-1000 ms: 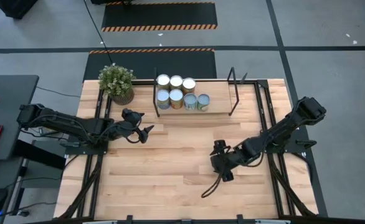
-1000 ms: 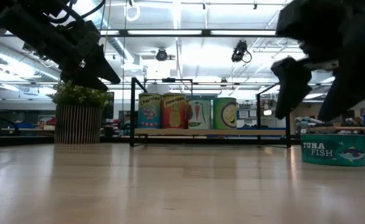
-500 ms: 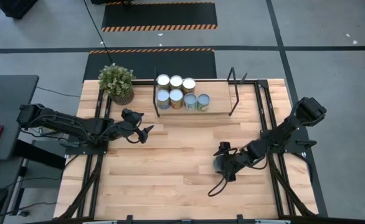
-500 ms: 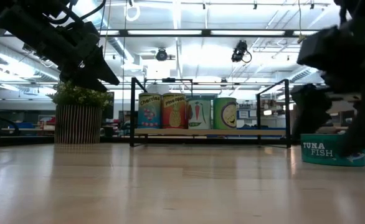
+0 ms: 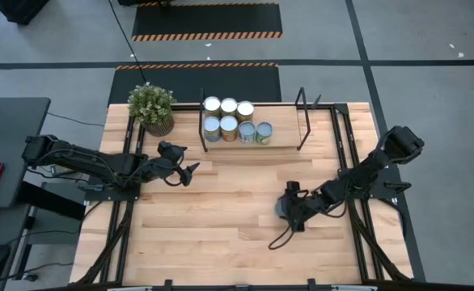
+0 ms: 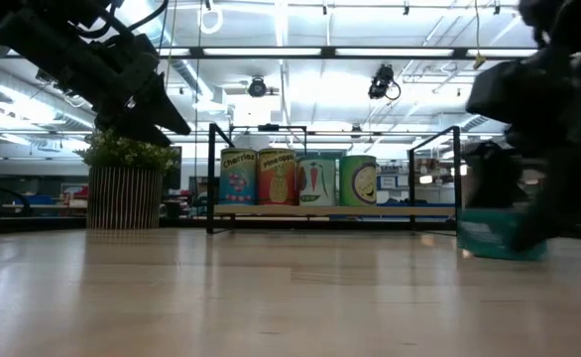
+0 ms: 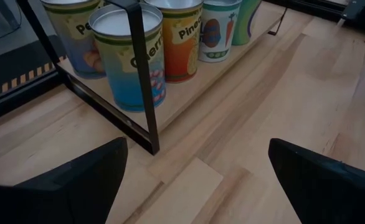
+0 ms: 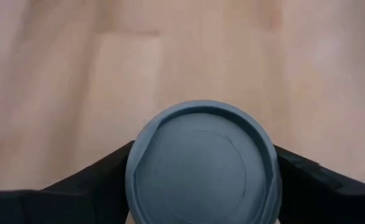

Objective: Pick and place cans onto a shelf
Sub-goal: Put the dark green can on the shelf

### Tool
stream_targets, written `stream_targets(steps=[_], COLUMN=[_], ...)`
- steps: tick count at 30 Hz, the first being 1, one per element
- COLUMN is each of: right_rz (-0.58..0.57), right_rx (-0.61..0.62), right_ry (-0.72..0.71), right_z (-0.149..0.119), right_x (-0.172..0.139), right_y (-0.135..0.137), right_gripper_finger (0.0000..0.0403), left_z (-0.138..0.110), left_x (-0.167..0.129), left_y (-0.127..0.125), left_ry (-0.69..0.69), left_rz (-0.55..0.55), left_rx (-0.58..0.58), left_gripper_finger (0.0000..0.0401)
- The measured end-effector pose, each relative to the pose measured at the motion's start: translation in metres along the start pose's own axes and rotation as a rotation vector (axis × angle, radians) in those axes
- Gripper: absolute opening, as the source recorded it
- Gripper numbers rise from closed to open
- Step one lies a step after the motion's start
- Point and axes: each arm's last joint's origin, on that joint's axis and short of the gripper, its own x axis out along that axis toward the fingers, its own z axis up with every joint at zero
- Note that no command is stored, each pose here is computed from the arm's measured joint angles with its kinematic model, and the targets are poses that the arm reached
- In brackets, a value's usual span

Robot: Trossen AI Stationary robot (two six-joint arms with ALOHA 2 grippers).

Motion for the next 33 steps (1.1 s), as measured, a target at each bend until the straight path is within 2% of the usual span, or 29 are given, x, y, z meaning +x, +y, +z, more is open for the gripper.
stream_targets(steps=[5, 11, 14, 22, 33], right_rz=[-0.216, -0.389, -0.448, -0.725, -0.806], right_rx=[0.021, 0.246, 0.321, 0.395, 0.513], right_ry=[-0.06, -0.06, -0.075, -0.143, -0.158], right_z=[0.017, 0.026, 0.028, 0.031, 0.029], right_x=[0.002, 0.011, 0.013, 0.011, 0.01], right_y=[-0.028, -0.082, -0.102, -0.127, -0.157], right_gripper_finger=[0.0308, 0.0321, 0.0319, 0.0317, 0.0316], left_z=[0.001, 0.001, 0.001, 0.0, 0.0], left_x=[0.0, 0.0, 0.0, 0.0, 0.0], left_y=[0.0, 0.0, 0.0, 0.0, 0.0], left_ry=[-0.007, -0.008, -0.008, -0.003, -0.003], left_rz=[0.003, 0.004, 0.004, 0.007, 0.007], left_rx=[-0.004, -0.002, -0.002, 0.004, 0.003], left_gripper_finger=[0.0396, 0.0396, 0.0396, 0.0396, 0.0396])
